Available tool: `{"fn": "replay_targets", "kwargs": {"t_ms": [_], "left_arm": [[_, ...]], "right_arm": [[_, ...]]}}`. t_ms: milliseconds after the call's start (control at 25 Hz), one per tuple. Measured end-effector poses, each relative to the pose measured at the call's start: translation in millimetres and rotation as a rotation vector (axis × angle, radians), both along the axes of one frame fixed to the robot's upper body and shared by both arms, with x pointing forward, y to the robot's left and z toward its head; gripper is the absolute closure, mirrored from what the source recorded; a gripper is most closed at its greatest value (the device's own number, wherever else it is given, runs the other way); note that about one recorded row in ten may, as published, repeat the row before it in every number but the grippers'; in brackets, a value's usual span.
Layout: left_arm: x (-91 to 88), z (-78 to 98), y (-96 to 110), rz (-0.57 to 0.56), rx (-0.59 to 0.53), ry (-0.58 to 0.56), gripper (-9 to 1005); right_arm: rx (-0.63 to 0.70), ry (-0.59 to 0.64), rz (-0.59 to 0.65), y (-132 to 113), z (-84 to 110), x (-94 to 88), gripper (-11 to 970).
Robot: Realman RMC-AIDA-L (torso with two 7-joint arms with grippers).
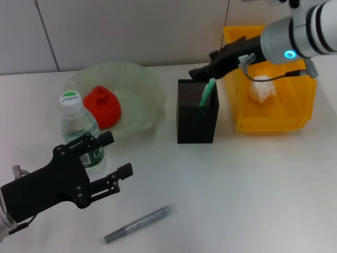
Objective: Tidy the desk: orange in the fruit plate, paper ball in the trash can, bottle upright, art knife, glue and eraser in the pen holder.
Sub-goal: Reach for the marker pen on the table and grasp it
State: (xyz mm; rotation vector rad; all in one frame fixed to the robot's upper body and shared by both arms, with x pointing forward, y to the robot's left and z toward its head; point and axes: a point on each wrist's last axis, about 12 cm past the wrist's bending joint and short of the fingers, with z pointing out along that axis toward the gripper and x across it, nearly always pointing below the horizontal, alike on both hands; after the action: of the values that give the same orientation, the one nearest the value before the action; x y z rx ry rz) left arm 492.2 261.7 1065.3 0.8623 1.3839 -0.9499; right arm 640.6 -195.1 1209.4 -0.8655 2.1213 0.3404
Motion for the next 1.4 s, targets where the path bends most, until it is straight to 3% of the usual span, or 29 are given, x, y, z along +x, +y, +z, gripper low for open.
{"fn": "replay_targets", "kwargs": {"t_ms": [160, 240, 320, 520, 720, 1080, 1120, 1400], "left_arm": [[-0.2, -0.2, 0, 0.0, 0.0, 0.002, 218], [-0.2, -0.1, 0, 0.0, -0.001, 0.003, 218], [-0.1, 0.0, 0, 0.001, -0.001, 0.003, 218], [0.1, 0.1, 1, 0.004, -0.004, 0.006, 219], [-0.6, -0.7, 1, 0.005, -0.007, 0.015, 219], [-0.6, 0.7, 6, 0.011, -0.012, 0.041, 220], [-0.6, 0.7, 6, 0.011, -0.012, 0.041, 220], [-0.8, 2.3, 8, 0.001, -0.004, 0.043, 221]], "right_arm": [[0.069, -0.041, 0.016, -3, 3.9, -5.2, 279], [0.178, -0.082, 0.032, -9, 5.6, -12.3, 193], [0.306, -0.148, 0.058, -21, 9.6, -20.2, 192], [0.449, -0.264, 0.119, -44, 8.7, -41.7, 191], [0.541, -0.284, 0.208, -68, -1.4, -64.3, 191], [0.571, -0.288, 0.314, -97, -31.8, -93.5, 191], [0.553, -0.287, 0.363, -101, -40.5, -104.3, 191], [0.468, -0.235, 0.403, -114, -63.5, -129.2, 191]]}}
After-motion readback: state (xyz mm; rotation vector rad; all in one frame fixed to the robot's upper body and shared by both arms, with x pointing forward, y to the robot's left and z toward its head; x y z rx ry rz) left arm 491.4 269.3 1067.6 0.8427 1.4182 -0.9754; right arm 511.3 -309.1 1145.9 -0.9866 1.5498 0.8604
